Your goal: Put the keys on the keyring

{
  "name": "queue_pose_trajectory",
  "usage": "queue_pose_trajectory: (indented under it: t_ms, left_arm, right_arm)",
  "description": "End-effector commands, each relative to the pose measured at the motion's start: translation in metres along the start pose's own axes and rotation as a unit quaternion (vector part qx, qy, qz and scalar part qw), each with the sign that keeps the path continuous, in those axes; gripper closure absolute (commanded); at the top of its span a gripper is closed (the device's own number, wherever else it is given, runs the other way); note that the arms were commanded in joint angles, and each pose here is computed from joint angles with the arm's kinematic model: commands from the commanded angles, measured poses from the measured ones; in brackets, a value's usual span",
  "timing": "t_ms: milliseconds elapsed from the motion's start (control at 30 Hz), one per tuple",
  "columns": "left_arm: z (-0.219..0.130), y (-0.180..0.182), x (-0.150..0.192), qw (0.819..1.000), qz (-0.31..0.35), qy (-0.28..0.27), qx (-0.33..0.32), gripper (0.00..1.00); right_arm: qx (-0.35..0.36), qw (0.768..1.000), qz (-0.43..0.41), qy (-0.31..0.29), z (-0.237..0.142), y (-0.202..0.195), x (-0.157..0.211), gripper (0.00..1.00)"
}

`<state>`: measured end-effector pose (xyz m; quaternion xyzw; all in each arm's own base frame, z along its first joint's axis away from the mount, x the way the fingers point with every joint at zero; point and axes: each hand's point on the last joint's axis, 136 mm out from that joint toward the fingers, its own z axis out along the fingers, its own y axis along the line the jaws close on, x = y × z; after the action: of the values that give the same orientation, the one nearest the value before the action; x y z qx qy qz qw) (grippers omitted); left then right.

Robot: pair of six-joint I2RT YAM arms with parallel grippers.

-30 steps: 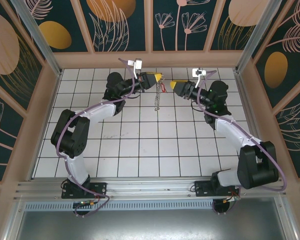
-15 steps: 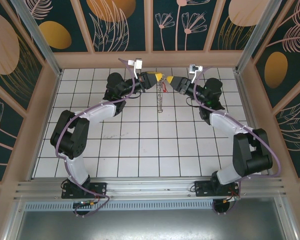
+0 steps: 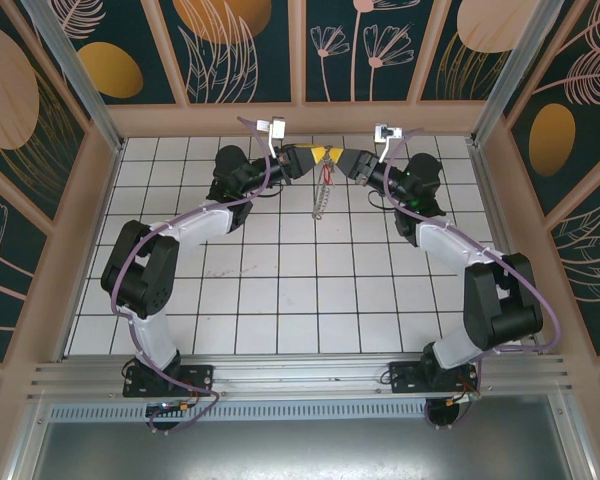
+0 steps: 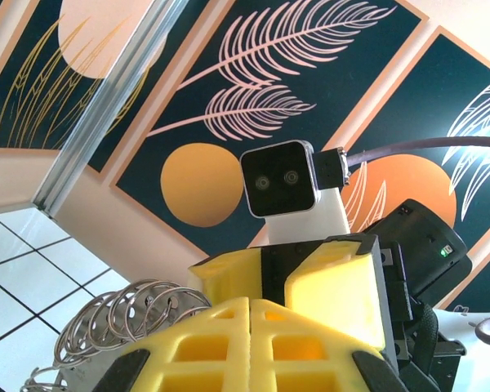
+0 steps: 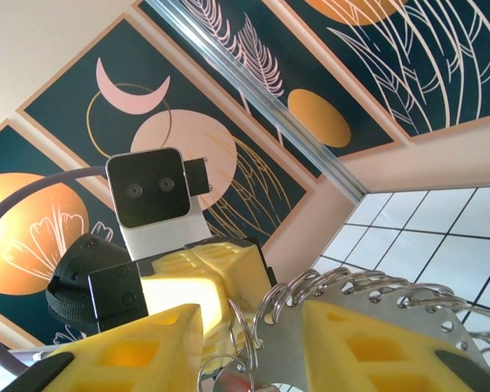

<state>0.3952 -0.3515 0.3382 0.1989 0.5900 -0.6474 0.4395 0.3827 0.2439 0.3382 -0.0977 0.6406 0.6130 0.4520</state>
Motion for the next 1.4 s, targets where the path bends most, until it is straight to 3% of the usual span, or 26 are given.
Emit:
queue_pose_trajectory:
  t_ms: [0, 333, 733, 800, 867, 1033, 1267, 1367]
  left_arm:
    - [0.000, -0.029, -0.021, 0.999, 0.033, -0.026, 0.031, 1.00]
    - [0.001, -0.029, -0.020, 0.999, 0.033, -0.026, 0.030, 1.00]
    - [0.003, -0.026, -0.018, 0.999, 0.030, -0.025, 0.028, 1.00]
    - [0.003, -0.026, -0.018, 0.999, 0.031, -0.025, 0.028, 1.00]
    - [0.004, -0.027, -0.018, 0.999, 0.031, -0.024, 0.030, 1.00]
    - [0.005, -0.026, -0.018, 0.999, 0.030, -0.022, 0.030, 1.00]
    - [0.006, -0.024, -0.018, 0.999, 0.032, -0.015, 0.021, 1.00]
    - [0.006, -0.020, -0.019, 0.999, 0.039, -0.007, 0.007, 0.83]
  right_arm:
    - [-0.027, 0.999, -0.021, -0.011, 0.007, 0.017, -0.012, 0.65]
    - [-0.033, 0.999, -0.023, -0.006, 0.008, 0.021, -0.010, 0.89]
    - [-0.047, 0.999, -0.024, 0.007, 0.010, 0.025, -0.004, 0.94]
    - [-0.051, 0.998, -0.024, 0.011, 0.011, 0.025, -0.004, 0.86]
    - [-0.052, 0.998, -0.024, 0.013, 0.011, 0.025, -0.003, 0.85]
    - [-0.049, 0.998, -0.023, 0.015, 0.011, 0.023, -0.001, 0.99]
    - [-0.027, 0.999, -0.038, 0.019, 0.006, 0.014, -0.007, 1.00]
    - [-0.016, 0.998, -0.054, 0.040, 0.002, 0.006, -0.009, 1.00]
